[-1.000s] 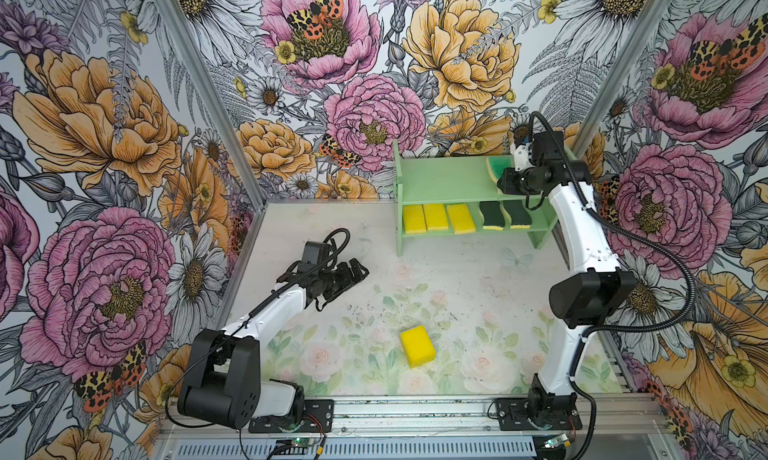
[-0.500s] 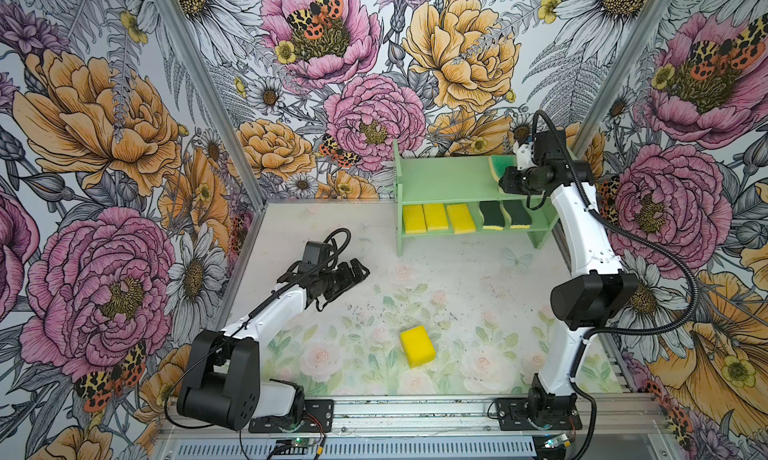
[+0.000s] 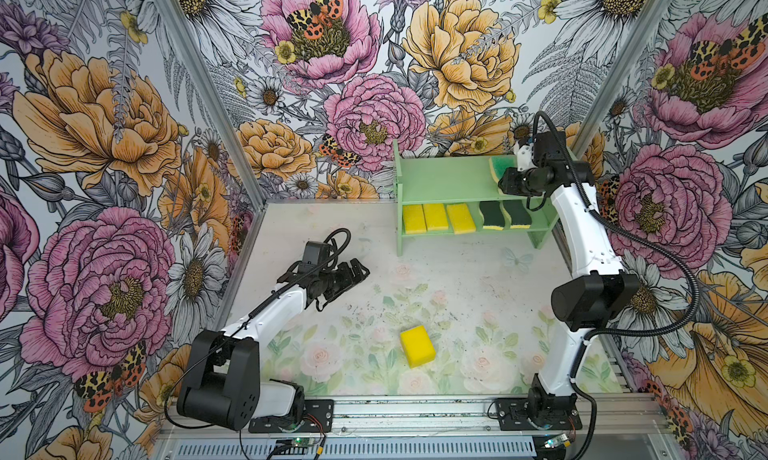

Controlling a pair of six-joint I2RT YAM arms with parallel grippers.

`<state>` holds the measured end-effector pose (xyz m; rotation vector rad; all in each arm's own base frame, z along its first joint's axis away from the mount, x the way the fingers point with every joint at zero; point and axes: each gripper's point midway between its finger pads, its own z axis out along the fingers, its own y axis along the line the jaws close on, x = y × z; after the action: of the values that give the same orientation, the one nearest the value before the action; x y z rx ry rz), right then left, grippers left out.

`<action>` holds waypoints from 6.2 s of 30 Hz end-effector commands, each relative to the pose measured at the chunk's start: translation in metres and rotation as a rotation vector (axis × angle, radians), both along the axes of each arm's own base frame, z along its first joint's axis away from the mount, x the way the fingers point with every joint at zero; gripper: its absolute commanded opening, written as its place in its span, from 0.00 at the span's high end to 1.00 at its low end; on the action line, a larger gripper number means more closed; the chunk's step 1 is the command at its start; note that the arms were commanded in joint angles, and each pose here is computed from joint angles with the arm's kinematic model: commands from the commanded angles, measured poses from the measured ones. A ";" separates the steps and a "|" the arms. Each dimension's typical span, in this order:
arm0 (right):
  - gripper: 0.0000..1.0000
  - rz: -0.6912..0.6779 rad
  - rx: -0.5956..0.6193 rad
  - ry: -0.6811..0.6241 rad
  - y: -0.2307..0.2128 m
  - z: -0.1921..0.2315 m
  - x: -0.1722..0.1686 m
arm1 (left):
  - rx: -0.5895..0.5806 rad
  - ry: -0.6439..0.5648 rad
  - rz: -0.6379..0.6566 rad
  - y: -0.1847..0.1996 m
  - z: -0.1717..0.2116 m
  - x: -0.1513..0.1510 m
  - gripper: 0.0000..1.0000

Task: Place and organize the cleaning sponges onto the shelf
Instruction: 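Lower the held green sponge onto the upper tier beside the first green sponge, then open the right gripper to release the green sponge on the upper tier, then withdraw the right gripper from the shelf toward the table, then lower the right gripper over the stacked yellow sponges on the table, then close the right gripper on the top yellow sponge of the stack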

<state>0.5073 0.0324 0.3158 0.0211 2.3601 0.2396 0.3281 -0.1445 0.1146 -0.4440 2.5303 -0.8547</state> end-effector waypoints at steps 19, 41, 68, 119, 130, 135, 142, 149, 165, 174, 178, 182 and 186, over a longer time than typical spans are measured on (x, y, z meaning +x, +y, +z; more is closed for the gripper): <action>0.53 -0.014 -0.011 -0.031 -0.003 0.012 0.000 | 0.010 -0.017 0.004 0.005 -0.001 -0.001 0.01; 0.46 -0.012 -0.048 -0.023 -0.007 0.006 0.002 | 0.011 -0.009 0.017 0.009 -0.004 -0.004 0.01; 0.37 0.001 -0.050 -0.004 -0.006 -0.003 0.005 | 0.012 -0.006 0.024 0.011 -0.005 -0.006 0.01; 0.04 -0.031 -0.080 -0.130 -0.013 0.072 -0.077 | -0.073 -0.069 0.013 0.002 0.020 0.000 0.01; 0.00 -0.020 -0.039 -0.117 0.012 0.060 -0.174 | -0.086 -0.082 0.018 0.001 0.027 -0.001 0.01; 0.00 0.012 0.051 -0.043 0.042 0.031 -0.204 | -0.090 -0.083 0.012 -0.002 0.029 0.000 0.01; 0.00 0.177 0.005 0.141 0.095 -0.045 -0.238 | -0.091 -0.065 0.007 -0.006 0.024 -0.001 0.01; 0.00 0.396 -0.033 0.264 0.157 -0.116 -0.279 | -0.086 -0.050 0.011 -0.010 0.019 -0.002 0.01; 0.00 0.626 -0.214 0.413 0.237 -0.204 -0.335 | -0.086 -0.032 0.016 -0.011 0.012 -0.011 0.01; 0.00 0.594 -0.174 0.487 0.250 -0.219 -0.341 | -0.081 -0.023 0.016 -0.010 0.008 -0.012 0.01; 0.00 0.614 -0.128 0.534 0.261 -0.227 -0.350 | -0.079 -0.020 0.015 -0.009 0.006 -0.013 0.01; 0.00 0.625 -0.116 0.574 0.269 -0.236 -0.356 | -0.080 -0.025 0.016 -0.008 0.008 -0.013 0.01; 0.00 0.614 -0.132 0.600 0.269 -0.245 -0.356 | -0.081 -0.026 0.020 -0.006 0.007 -0.014 0.01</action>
<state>0.1497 0.2875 0.0667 -0.8253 2.9218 0.3573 0.3146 -0.1520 0.1181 -0.4852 2.4975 -0.9488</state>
